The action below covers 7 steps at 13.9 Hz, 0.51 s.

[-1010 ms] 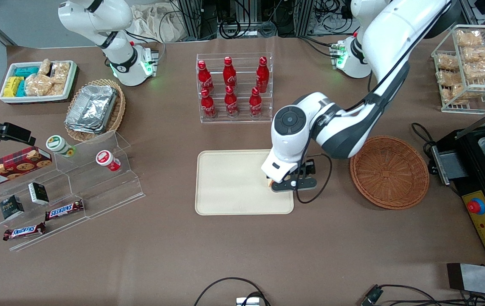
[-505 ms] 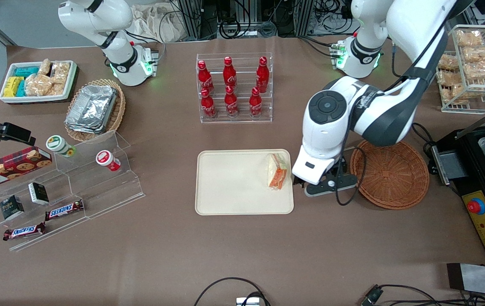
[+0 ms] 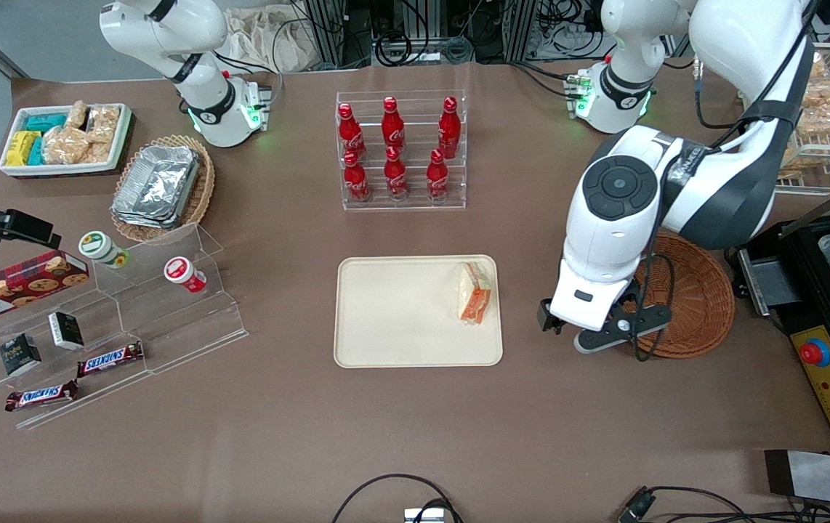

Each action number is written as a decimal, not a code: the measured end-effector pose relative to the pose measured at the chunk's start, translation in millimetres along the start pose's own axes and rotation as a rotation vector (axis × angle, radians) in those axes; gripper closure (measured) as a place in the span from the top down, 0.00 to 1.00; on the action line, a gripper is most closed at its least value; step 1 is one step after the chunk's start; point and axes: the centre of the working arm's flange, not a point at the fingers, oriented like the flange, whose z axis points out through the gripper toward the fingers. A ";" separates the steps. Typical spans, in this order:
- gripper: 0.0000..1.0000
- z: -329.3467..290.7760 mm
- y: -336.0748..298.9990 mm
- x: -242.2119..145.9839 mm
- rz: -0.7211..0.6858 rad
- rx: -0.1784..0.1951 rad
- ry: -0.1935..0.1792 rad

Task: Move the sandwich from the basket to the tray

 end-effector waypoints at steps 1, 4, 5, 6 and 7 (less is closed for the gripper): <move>1.00 -1.0 -0.3 0.5 -0.001 -0.001 0.001; 1.00 -0.8 -5.8 5.2 -0.012 0.003 -0.001; 1.00 -0.1 -11.4 9.6 -0.016 0.002 -0.005; 1.00 -1.4 -19.1 15.3 -0.009 -0.010 -0.018; 1.00 -5.7 -27.5 20.5 0.011 -0.028 -0.032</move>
